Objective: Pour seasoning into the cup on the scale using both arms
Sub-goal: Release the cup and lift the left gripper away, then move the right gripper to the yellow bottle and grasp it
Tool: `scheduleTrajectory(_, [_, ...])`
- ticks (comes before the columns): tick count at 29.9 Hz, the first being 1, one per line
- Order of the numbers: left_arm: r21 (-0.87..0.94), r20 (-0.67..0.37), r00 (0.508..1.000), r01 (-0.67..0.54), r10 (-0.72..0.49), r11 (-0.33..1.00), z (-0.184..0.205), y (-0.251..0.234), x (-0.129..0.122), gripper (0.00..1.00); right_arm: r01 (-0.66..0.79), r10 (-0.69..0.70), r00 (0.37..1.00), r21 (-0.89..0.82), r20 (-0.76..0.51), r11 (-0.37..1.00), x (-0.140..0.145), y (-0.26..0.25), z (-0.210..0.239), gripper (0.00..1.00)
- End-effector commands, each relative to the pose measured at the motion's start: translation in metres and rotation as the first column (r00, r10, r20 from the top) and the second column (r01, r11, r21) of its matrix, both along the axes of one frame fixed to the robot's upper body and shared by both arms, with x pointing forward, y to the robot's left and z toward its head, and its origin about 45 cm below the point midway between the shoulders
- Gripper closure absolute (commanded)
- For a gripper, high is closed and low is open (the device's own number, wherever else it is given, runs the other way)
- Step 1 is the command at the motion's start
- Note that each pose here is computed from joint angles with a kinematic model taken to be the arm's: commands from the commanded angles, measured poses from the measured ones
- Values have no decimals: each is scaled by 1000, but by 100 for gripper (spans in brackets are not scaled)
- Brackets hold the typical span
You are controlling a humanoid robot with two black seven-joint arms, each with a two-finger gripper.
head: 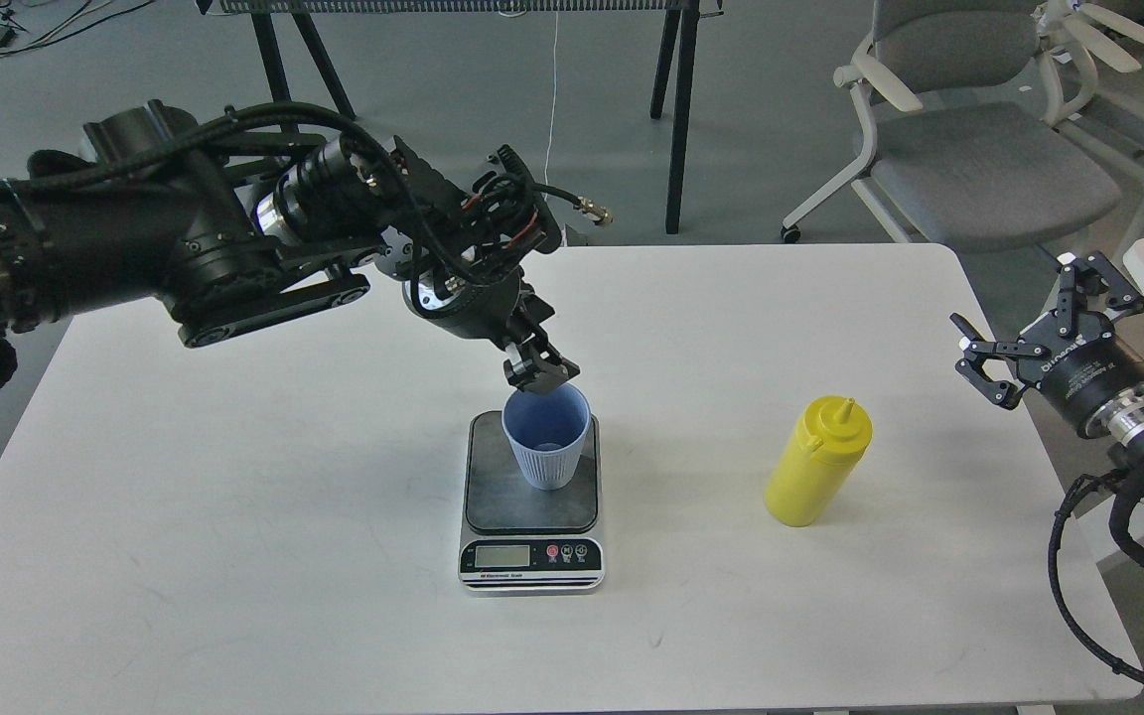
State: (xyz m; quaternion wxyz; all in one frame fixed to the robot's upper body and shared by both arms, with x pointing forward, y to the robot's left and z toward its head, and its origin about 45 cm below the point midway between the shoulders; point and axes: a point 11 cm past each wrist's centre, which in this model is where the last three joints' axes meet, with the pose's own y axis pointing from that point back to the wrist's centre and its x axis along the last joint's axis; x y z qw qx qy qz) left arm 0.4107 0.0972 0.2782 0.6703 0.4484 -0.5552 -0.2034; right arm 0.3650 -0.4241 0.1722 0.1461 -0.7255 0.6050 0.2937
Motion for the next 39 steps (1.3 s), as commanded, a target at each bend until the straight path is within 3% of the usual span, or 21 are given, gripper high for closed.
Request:
scheduleTrajectory(1, [-119, -47, 998, -45, 40, 992, 20, -12, 1, 6, -10, 10, 1000, 2, 13, 1000, 2, 2, 6, 2])
scheduleTrajectory(7, [-294, -111, 983, -175, 149, 940, 66, 2, 15, 4, -69, 70, 995, -19, 73, 997, 7, 8, 40, 2])
scheduleTrajectory(12, [-538, -218, 939, -342, 265, 771, 120, 26, 40, 4, -72, 77, 972, -32, 224, 997, 15, -2, 107, 2])
scheduleTrajectory(16, [-651, -310, 881, -471, 358, 595, 149, 69, 60, 3, -22, -10, 951, 99, 309, 995, 10, -26, 159, 2])
scheduleTrajectory(19, [-700, -417, 820, -565, 393, 437, 153, 96, 74, 3, 65, -156, 945, 304, 288, 951, 0, -57, 171, 2])
scheduleTrajectory(23, [-727, -508, 765, -628, 396, 279, 157, 115, 86, 3, 176, -297, 937, 483, 186, 858, -21, -85, 152, 2])
scheduleTrajectory(27, [-710, -550, 738, -659, 391, 247, 141, 117, 88, 3, 277, -361, 932, 578, 33, 767, -49, -90, 105, 2])
scheduleTrajectory(33, [-665, -595, 694, -709, 405, 237, 107, 126, 85, 3, 343, -271, 939, 658, -212, 671, -110, -34, 21, 2])
scheduleTrajectory(39, [-659, -600, 687, -715, 411, 234, 102, 129, 85, 2, 401, -194, 909, 652, -368, 643, -166, 0, -20, 1])
